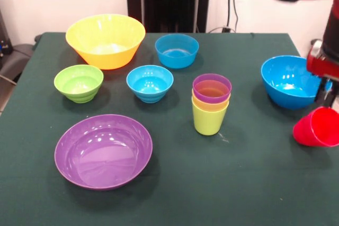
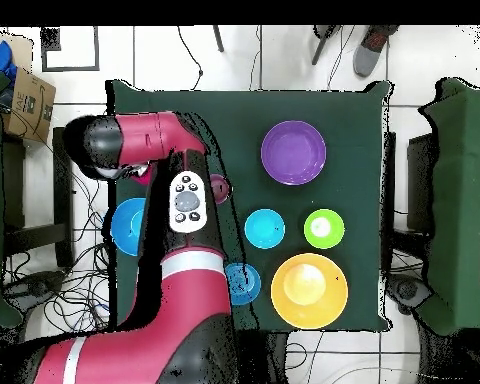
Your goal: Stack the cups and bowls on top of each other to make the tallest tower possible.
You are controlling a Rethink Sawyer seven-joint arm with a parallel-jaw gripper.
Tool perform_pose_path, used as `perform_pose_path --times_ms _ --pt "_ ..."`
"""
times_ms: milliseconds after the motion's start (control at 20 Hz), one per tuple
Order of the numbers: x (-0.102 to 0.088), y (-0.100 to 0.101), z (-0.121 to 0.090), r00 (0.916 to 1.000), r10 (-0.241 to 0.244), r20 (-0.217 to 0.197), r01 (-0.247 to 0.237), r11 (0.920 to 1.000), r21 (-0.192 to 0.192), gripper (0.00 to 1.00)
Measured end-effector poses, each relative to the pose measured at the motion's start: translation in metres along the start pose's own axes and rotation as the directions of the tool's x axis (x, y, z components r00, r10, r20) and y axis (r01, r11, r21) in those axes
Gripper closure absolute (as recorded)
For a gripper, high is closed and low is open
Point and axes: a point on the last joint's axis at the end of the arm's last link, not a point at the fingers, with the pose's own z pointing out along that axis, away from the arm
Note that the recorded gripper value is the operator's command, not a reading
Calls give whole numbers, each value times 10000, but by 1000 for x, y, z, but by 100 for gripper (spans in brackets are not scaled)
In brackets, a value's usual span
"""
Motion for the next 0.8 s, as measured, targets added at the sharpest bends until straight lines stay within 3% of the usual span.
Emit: perform_pose_path --times_ms 50,350,800 --pt "-3 3 -16 10000 65 9 -65 9999 -106 100" --pt "-12 6 -60 9997 224 113 -220 9990 -382 100" --pt "-18 7 -90 9992 346 185 -334 9976 -600 100"
